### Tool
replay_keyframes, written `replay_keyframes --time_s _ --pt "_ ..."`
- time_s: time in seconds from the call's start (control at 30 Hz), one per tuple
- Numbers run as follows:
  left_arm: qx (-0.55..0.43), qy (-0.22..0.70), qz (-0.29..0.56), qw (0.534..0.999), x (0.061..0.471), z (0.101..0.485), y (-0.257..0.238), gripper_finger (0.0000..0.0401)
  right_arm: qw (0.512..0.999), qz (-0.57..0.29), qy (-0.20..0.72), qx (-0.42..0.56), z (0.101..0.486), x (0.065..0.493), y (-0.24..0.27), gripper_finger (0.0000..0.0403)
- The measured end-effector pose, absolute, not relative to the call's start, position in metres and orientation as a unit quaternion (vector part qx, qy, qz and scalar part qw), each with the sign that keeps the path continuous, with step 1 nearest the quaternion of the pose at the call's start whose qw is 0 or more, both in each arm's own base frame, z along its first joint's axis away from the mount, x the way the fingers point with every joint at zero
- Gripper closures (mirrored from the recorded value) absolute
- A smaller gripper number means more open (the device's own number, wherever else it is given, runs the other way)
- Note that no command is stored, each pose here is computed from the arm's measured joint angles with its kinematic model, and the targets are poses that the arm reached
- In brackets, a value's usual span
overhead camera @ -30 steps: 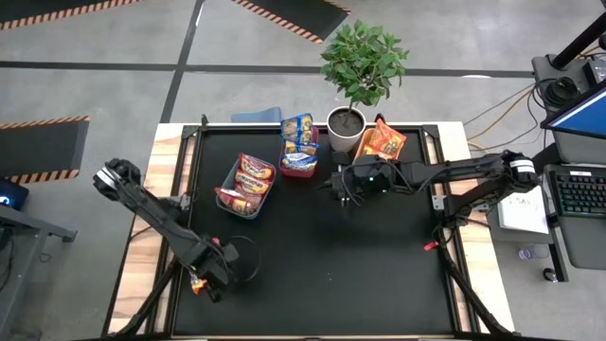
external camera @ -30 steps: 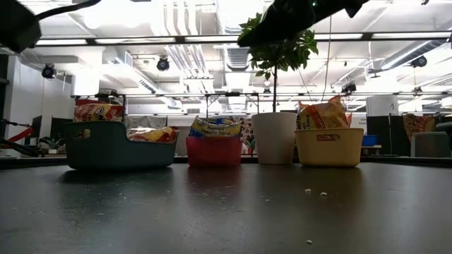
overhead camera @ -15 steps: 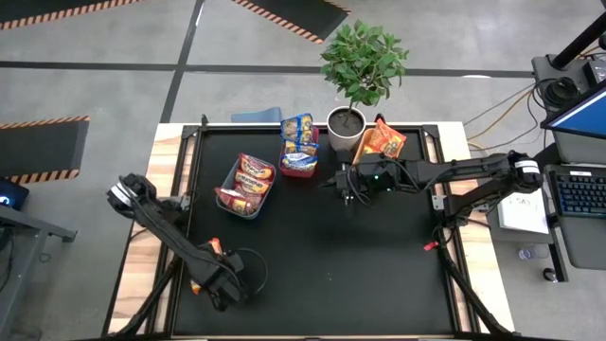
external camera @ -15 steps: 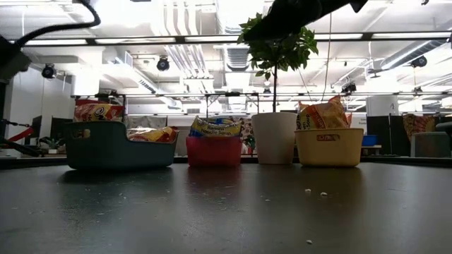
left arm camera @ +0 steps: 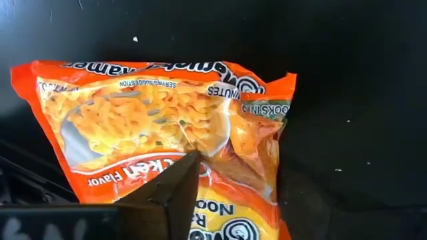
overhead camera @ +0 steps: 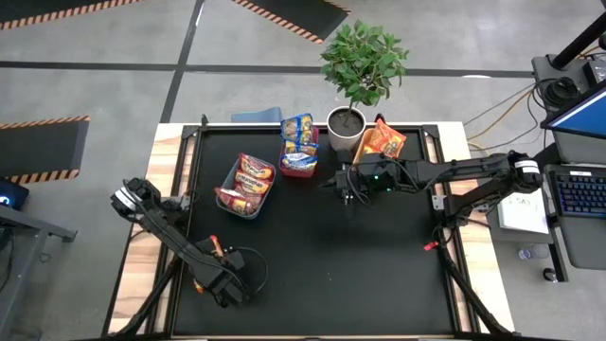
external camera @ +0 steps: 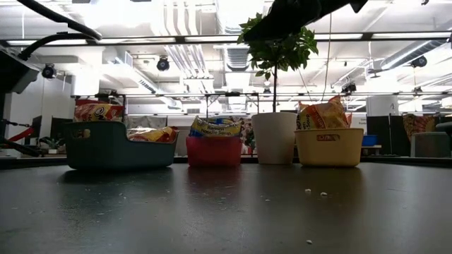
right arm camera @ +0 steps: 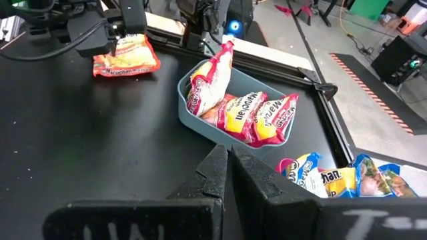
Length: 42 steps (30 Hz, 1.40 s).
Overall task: Sort Maruchan noodles
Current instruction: Put the orange noodle pack into the yellow bin
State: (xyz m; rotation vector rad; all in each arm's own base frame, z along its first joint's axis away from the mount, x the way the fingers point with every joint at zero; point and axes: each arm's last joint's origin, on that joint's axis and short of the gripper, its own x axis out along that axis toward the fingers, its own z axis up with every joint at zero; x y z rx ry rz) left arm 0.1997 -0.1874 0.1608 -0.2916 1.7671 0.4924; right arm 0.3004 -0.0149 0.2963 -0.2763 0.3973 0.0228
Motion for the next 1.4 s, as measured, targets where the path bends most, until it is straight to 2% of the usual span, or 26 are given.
replay_keyframes --time_s 0.13,0.27,0.33,0.4,0.57,0.67,0.83,1.1,1.4 --pt "-0.114 0.765 0.205 0.599 0.2 0.16 -0.187 0.0274 0.971 0.011 0.197 -0.134 0.296 0.3 -0.015 0.039" --pt "-0.097 0.763 0.195 0.608 0.2 0.16 -0.187 0.0339 0.971 0.011 0.197 -0.134 0.296 0.301 -0.015 0.039" --pt "-0.082 0.758 0.182 0.62 0.2 0.161 -0.186 0.0374 0.971 0.011 0.197 -0.131 0.296 0.301 -0.015 0.039" --pt "-0.064 0.743 0.174 0.643 0.202 0.163 -0.185 0.0393 0.972 0.009 0.197 -0.125 0.296 0.301 -0.015 0.039" --pt "-0.019 0.695 0.157 0.701 0.215 0.168 -0.175 0.0388 0.974 0.007 0.2 -0.111 0.295 0.3 -0.015 0.039" --pt "0.008 0.654 0.098 0.75 0.228 0.174 -0.174 0.0398 0.972 0.007 0.208 -0.105 0.294 0.3 -0.015 0.039" --pt "0.101 0.531 -0.013 0.841 0.26 0.188 -0.174 0.04 0.971 0.005 0.22 -0.091 0.292 0.299 -0.015 0.039" --pt "0.241 0.49 -0.05 0.836 0.299 0.186 -0.131 0.0401 0.965 -0.002 0.257 -0.042 0.285 0.295 -0.014 0.039" --pt "0.285 0.474 -0.125 0.824 0.32 0.178 -0.108 0.0401 0.952 -0.019 0.304 0.021 0.275 0.29 -0.014 0.039"
